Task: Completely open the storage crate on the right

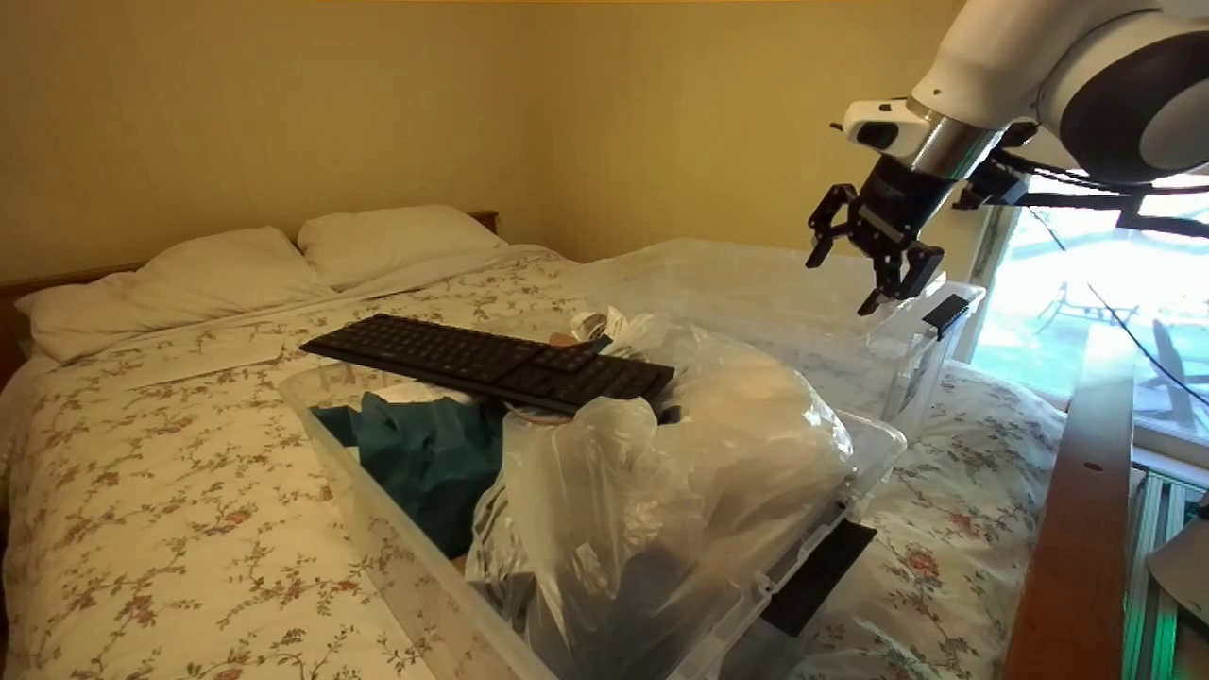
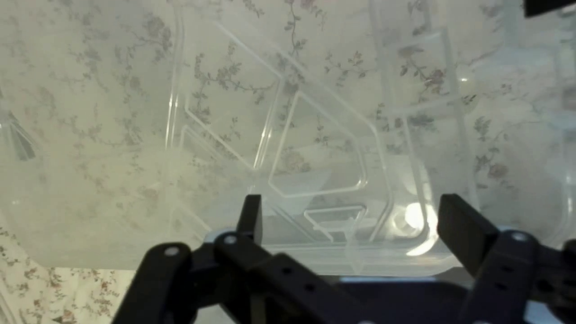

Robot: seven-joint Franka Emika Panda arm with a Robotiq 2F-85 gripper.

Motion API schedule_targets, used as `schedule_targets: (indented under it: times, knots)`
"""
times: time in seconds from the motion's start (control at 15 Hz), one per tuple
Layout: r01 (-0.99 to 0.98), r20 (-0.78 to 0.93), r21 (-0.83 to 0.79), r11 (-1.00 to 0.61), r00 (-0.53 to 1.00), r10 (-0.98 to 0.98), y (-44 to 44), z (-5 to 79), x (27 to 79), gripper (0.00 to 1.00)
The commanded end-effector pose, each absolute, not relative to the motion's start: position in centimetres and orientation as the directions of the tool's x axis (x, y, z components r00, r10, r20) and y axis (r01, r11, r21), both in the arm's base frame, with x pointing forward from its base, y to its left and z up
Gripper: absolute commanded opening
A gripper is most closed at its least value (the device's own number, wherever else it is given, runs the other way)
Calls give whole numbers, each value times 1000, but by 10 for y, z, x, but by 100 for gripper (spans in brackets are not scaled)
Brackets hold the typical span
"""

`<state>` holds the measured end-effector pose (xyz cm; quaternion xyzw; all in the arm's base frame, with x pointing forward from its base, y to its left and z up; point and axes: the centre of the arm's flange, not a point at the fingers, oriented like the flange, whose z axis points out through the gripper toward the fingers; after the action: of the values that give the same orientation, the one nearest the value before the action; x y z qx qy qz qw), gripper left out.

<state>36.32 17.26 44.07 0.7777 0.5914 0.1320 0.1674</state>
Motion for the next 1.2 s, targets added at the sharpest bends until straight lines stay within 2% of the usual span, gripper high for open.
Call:
schedule_targets:
  times: [0.0,0.47,0.73,1.13]
  knots:
    - [893,-43,381,-241,277,960,155,461,359,100]
    - [932,-77,323,-166,200,977,153,432,350,100]
    - [945,-102,270,-183,217,971,147,426,336,100]
    - [931,-81,311,-190,225,971,156,417,344,100]
